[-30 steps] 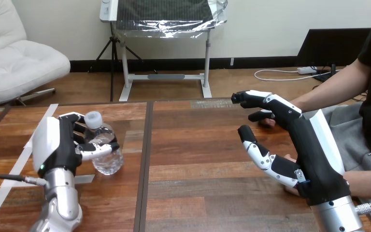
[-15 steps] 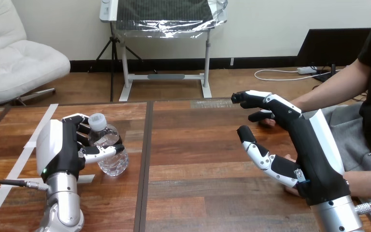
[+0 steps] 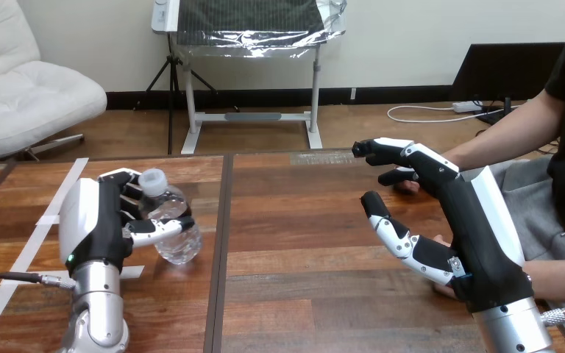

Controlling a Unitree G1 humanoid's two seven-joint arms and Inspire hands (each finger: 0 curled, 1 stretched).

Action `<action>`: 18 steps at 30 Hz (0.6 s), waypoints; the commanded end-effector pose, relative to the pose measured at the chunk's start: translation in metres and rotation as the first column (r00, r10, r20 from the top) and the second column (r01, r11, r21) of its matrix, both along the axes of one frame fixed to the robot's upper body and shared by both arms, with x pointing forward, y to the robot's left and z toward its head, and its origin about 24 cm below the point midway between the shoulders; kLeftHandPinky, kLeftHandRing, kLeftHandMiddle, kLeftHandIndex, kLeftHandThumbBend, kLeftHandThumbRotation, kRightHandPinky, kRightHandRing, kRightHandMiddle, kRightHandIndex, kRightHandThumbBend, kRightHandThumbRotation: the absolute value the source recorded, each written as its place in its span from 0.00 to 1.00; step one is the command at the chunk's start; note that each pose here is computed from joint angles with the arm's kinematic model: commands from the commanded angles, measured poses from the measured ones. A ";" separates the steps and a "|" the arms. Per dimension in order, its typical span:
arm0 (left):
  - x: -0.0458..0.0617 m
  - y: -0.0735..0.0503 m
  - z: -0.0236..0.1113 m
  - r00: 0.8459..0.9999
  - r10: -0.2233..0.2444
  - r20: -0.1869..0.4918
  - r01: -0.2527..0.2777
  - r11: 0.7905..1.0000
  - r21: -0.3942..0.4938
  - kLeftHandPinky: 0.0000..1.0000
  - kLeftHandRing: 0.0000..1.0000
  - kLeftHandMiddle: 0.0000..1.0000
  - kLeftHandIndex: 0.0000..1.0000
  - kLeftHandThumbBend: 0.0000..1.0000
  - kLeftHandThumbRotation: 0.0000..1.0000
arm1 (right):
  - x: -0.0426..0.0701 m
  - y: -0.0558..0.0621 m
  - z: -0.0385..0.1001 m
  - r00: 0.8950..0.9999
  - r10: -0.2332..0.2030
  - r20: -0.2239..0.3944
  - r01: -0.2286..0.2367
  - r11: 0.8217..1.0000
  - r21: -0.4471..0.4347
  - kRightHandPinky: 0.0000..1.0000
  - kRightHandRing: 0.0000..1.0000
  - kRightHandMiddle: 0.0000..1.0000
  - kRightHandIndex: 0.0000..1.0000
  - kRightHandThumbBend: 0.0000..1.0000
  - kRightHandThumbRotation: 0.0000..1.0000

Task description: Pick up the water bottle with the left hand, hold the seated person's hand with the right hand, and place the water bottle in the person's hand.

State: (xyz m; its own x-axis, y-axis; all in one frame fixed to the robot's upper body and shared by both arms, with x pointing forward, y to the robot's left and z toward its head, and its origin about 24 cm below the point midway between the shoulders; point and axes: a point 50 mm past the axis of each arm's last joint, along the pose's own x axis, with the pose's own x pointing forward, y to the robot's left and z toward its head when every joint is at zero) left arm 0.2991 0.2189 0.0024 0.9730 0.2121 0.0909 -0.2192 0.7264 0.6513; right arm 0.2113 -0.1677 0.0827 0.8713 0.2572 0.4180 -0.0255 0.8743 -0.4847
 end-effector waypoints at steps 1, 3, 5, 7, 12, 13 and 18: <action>0.015 -0.012 0.040 0.981 -0.063 0.185 0.066 0.998 -0.009 0.37 0.40 0.44 0.48 0.66 0.00 | 0.012 -0.001 0.017 0.996 -0.005 0.092 0.004 1.000 0.009 0.64 0.75 0.78 0.72 0.34 0.00; 0.014 -0.012 0.041 0.978 -0.072 0.196 0.076 0.997 -0.012 0.37 0.40 0.44 0.48 0.66 0.00 | 0.012 -0.001 0.017 0.996 -0.006 0.092 0.005 1.000 0.010 0.64 0.75 0.78 0.72 0.34 0.00; 0.012 -0.013 0.043 0.975 -0.080 0.206 0.085 0.996 -0.016 0.37 0.39 0.44 0.48 0.67 0.00 | 0.012 -0.002 0.017 0.996 -0.007 0.091 0.006 1.000 0.011 0.65 0.76 0.79 0.72 0.35 0.00; 0.011 -0.015 0.045 0.970 -0.096 0.224 0.103 0.994 -0.020 0.37 0.40 0.44 0.48 0.67 0.00 | 0.012 -0.002 0.017 0.996 -0.008 0.090 0.007 1.000 0.011 0.65 0.76 0.79 0.72 0.35 0.00; 0.008 -0.018 0.049 0.963 -0.110 0.245 0.121 0.992 -0.029 0.38 0.40 0.44 0.48 0.67 0.00 | 0.012 -0.003 0.017 0.996 -0.012 0.091 0.011 1.000 0.008 0.66 0.76 0.79 0.72 0.36 0.00; 0.007 -0.019 0.050 0.961 -0.115 0.252 0.127 0.991 -0.030 0.38 0.40 0.44 0.48 0.67 0.00 | 0.013 -0.004 0.017 0.996 -0.016 0.092 0.015 1.000 0.006 0.66 0.77 0.79 0.72 0.36 0.00; 0.003 -0.023 0.055 0.954 -0.131 0.269 0.144 0.989 -0.028 0.38 0.40 0.44 0.47 0.67 0.00 | 0.013 -0.004 0.017 0.995 -0.025 0.093 0.025 1.000 0.001 0.66 0.76 0.79 0.72 0.38 0.01</action>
